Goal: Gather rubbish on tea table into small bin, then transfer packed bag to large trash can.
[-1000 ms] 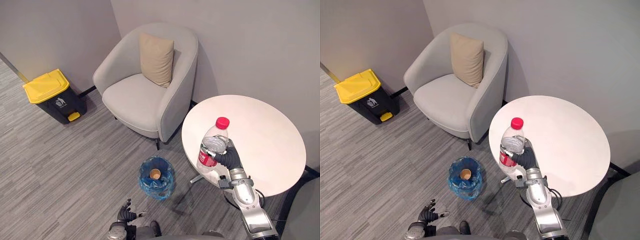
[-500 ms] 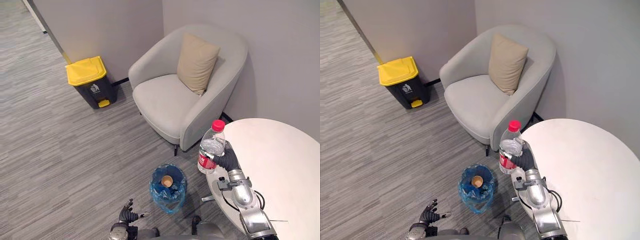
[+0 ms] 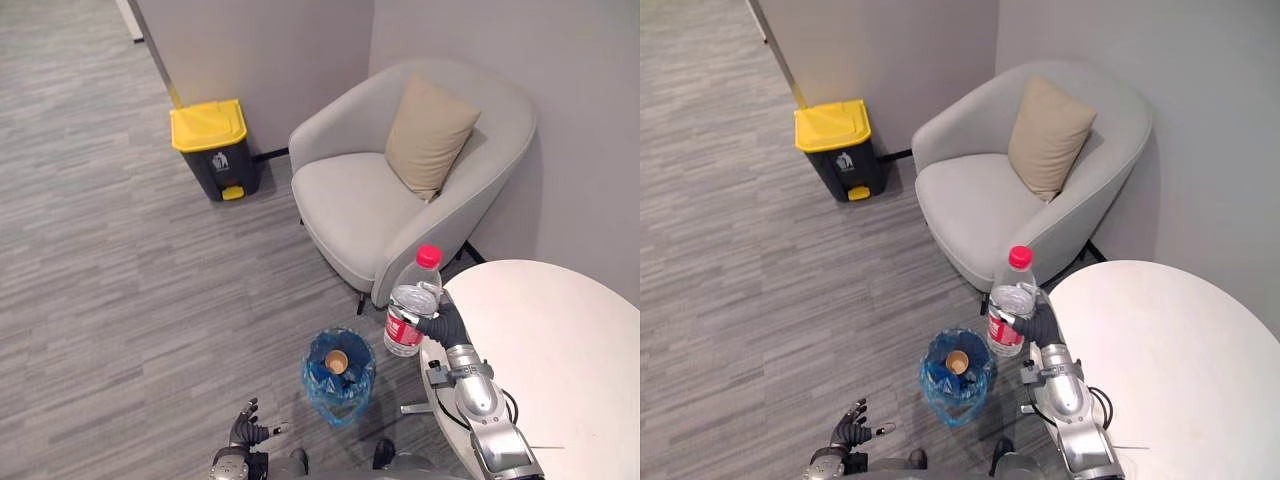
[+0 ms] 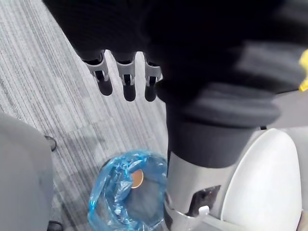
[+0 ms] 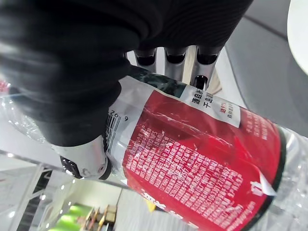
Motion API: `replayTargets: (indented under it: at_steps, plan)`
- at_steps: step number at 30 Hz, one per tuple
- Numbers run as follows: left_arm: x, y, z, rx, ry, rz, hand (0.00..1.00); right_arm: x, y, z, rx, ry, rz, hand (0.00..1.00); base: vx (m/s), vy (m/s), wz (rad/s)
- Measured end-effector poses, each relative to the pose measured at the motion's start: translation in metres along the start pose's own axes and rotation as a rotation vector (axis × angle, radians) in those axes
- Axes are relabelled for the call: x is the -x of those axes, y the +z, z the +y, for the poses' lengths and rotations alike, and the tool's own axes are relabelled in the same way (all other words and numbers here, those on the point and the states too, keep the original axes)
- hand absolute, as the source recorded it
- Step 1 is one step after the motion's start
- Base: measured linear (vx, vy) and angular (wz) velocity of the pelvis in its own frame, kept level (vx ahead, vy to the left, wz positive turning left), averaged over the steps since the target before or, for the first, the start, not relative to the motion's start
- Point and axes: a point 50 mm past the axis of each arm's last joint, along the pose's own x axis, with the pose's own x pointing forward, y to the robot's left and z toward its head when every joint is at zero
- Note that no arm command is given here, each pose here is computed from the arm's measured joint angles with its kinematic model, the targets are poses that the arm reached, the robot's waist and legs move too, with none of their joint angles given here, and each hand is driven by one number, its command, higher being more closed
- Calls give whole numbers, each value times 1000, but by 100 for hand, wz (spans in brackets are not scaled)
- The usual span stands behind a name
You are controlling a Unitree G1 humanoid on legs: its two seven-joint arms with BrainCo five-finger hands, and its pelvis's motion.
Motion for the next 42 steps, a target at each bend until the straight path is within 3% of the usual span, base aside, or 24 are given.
replayTargets:
  at_steps: [8,14,27,42]
  plan:
    - [-12,42,6,9,27,-132,0,-47,30,-5,128,77,-148,100,-199,-14,27]
    - [-18,90,-1,21,16,-290,0,-78,50,-33,252,4,-209,100,-114,35,10]
    - [-2,217,-19,104,-10,-699,0,-126,101,-51,356,-130,-315,100,-103,-14,9]
    - [8,244,-9,150,18,-811,0,-144,127,-97,288,-390,-306,100,-9,3,1]
